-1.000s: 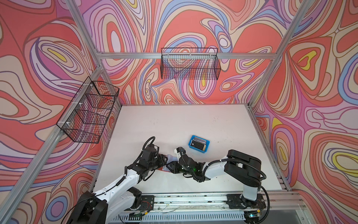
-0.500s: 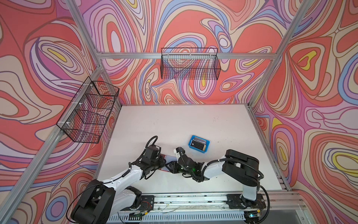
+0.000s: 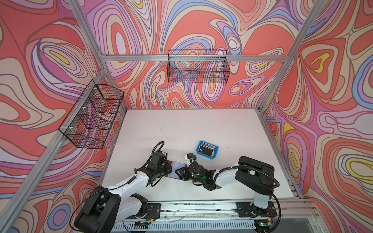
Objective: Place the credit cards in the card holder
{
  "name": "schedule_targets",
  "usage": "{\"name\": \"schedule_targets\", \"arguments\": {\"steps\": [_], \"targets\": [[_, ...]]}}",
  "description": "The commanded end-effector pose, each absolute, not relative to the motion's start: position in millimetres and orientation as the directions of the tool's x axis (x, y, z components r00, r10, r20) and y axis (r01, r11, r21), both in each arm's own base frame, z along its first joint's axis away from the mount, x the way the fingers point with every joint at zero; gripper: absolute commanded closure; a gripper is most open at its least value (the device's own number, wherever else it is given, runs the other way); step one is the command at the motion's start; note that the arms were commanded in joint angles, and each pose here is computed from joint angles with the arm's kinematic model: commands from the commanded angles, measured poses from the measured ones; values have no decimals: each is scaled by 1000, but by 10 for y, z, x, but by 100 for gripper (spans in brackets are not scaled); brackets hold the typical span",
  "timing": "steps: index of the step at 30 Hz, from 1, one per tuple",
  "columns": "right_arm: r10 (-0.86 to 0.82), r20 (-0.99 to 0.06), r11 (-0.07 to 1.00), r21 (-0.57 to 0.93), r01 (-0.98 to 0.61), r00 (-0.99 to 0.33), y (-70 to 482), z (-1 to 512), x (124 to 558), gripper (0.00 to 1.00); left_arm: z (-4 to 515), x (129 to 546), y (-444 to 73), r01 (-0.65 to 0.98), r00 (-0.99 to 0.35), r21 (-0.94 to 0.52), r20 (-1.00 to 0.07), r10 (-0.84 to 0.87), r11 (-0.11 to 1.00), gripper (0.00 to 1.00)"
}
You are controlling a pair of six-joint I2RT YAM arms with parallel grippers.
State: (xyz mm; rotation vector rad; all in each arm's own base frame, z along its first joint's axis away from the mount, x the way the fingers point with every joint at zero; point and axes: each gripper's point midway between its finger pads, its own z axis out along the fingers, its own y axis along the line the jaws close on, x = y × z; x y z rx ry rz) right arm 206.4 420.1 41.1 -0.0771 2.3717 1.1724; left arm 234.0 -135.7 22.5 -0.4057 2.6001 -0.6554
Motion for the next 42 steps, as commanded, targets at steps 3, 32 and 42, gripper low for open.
{"name": "schedule_targets", "arguments": {"steps": [3,32,42], "targets": [[156,-438,630,734,-252,-885,4272,389,2062,62,139,2306,-1298,-201,-873,-479,-309,-379,854,82],[132,-434,693,683,-231,-891,4371,305,2151,62,120,2274,-1199,-215,-865,-470,-315,-390,856,83],[173,-408,683,705,-189,-897,4310,362,2138,62,127,2264,-1192,-214,-867,-480,-308,-392,851,83]]}}
